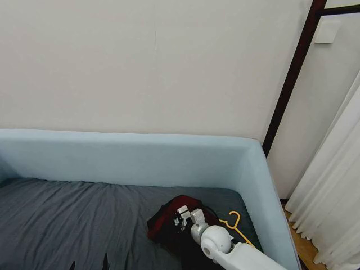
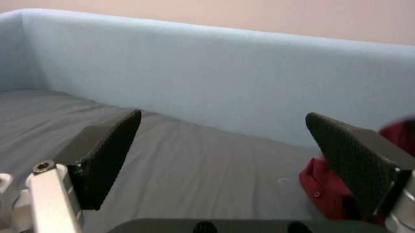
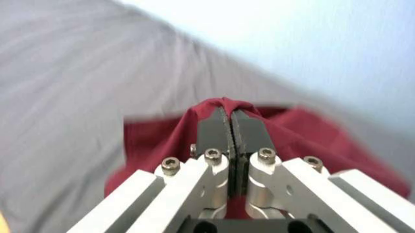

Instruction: Pick up the clothes from the sofa and hang them on the clothes hanger.

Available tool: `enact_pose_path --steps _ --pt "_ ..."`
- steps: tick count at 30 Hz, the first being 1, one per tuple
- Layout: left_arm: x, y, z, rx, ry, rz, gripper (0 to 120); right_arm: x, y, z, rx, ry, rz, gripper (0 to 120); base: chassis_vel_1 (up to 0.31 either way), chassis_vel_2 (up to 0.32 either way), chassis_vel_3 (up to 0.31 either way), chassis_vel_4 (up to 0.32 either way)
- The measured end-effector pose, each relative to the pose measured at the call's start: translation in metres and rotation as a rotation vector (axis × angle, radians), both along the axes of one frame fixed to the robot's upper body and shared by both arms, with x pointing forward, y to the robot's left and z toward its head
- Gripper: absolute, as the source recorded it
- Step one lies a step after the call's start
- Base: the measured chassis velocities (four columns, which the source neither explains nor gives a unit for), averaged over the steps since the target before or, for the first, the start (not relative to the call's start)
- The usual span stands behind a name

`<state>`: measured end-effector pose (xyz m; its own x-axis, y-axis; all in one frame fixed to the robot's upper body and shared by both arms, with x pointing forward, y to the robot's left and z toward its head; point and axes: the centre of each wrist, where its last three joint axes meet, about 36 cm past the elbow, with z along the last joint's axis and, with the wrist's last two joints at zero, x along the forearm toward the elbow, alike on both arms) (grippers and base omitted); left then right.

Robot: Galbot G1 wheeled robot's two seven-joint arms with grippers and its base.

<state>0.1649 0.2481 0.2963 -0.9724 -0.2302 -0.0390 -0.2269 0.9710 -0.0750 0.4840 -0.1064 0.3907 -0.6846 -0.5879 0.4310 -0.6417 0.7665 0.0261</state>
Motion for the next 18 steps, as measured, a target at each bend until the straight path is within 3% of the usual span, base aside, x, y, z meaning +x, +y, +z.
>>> enact_pose_path --steps 1,11,18 --pt "0.000 0.000 0.000 0.000 0.000 0.000 100 0.000 0.000 0.000 0.000 0.000 0.000 0 0.000 0.000 0.000 0.000" --pt "0.010 -0.007 0.001 -0.013 -0.022 -0.011 99 0.010 -0.044 0.145 0.071 -0.252 0.092 0 0.000 0.000 0.000 0.000" --pt "0.017 -0.008 0.002 -0.016 -0.036 -0.012 99 0.027 -0.043 0.225 0.107 -0.417 0.173 0 0.000 0.000 0.000 0.000"
